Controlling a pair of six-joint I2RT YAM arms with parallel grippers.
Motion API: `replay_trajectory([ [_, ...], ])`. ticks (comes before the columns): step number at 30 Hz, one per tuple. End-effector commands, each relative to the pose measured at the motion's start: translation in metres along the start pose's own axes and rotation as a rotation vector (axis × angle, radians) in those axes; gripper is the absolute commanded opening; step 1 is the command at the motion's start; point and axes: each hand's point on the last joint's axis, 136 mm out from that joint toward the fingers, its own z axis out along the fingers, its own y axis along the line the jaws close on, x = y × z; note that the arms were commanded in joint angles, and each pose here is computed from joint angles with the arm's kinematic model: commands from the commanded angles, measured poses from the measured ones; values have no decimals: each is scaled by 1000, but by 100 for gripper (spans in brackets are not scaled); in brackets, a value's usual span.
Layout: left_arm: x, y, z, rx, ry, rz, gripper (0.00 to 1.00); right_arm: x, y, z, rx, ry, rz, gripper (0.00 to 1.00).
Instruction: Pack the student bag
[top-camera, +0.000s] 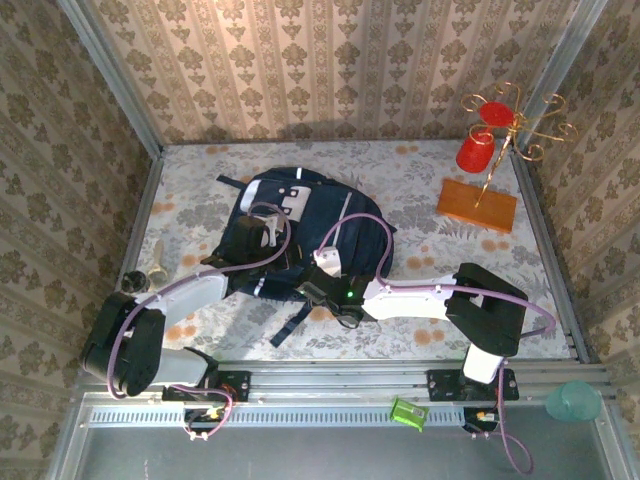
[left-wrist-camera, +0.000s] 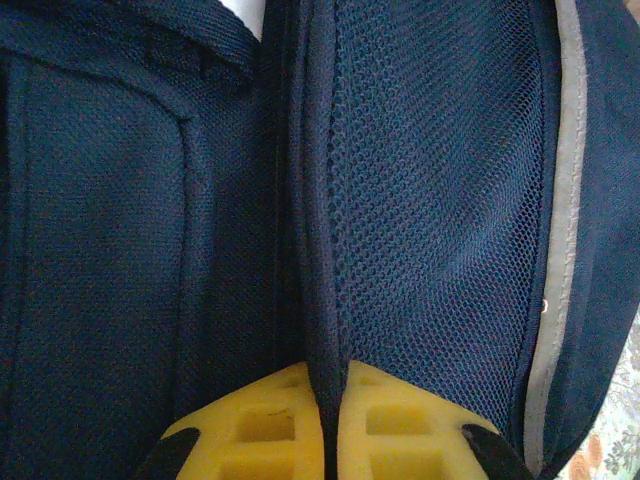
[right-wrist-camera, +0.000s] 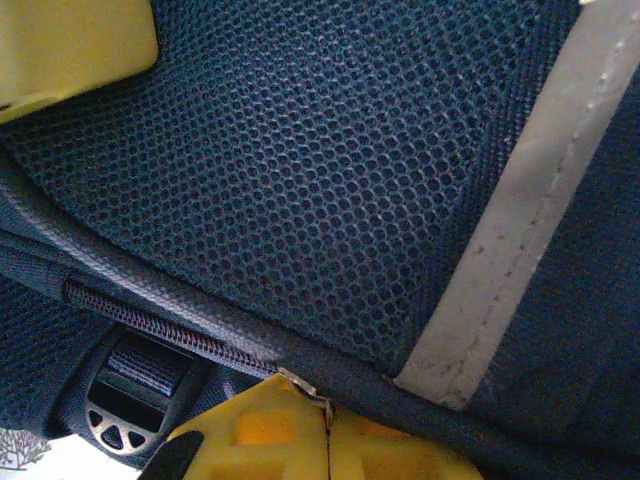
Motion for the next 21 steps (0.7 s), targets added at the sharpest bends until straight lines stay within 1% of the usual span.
replay_trajectory([
  [1,13,10,-6,-28,38,-1,0,-13,-17,4,79,-71,5,3],
  [7,15,11,-6,-27,41,-1,0,-14,-16,9,74,-96,6,13],
  [17,16,11,-6,-21,41,-3,0,-18,-16,14,90,-122,1,18],
  [21,16,10,-7,-19,41,-3,0,-18,-15,15,95,-130,1,22],
])
